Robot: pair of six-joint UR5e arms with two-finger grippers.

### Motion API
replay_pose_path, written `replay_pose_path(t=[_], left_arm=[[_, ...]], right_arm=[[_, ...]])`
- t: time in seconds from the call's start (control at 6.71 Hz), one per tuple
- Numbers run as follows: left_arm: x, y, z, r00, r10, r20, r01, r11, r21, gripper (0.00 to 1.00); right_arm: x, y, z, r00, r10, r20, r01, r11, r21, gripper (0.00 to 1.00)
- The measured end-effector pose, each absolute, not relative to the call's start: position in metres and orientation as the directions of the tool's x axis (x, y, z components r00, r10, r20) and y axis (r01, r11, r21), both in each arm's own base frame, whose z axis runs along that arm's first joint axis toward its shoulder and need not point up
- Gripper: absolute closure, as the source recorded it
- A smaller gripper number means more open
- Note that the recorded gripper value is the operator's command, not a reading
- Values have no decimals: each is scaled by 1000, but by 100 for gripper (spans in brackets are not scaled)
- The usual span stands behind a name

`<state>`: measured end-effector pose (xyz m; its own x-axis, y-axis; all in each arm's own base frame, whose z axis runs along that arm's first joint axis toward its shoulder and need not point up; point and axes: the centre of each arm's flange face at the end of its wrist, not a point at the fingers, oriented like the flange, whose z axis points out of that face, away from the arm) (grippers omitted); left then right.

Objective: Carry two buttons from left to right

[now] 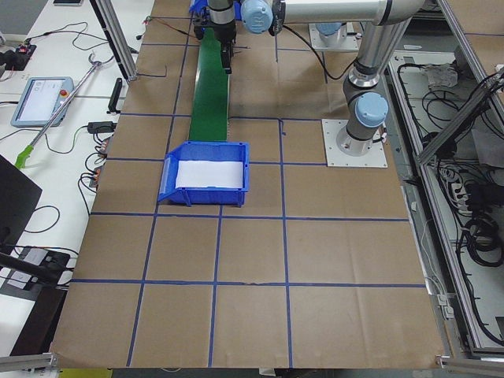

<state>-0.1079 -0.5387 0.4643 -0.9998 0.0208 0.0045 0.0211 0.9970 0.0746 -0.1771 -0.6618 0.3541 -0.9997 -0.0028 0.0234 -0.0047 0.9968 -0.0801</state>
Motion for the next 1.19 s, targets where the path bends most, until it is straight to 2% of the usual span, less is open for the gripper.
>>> replay_pose_path(t=[0.45, 0.75, 1.19], left_arm=[[-108, -539, 464, -1000, 21, 4, 21, 997, 75, 0], [-108, -539, 464, -1000, 21, 5, 21, 997, 76, 0], [-108, -539, 464, -1000, 21, 5, 21, 997, 76, 0]], right_arm=[[-71, -610, 447, -996, 94, -12, 94, 996, -13, 0], [29, -554, 499, -990, 142, -10, 142, 989, 30, 0], [145, -480, 498, -995, 104, -4, 104, 995, 4, 0]])
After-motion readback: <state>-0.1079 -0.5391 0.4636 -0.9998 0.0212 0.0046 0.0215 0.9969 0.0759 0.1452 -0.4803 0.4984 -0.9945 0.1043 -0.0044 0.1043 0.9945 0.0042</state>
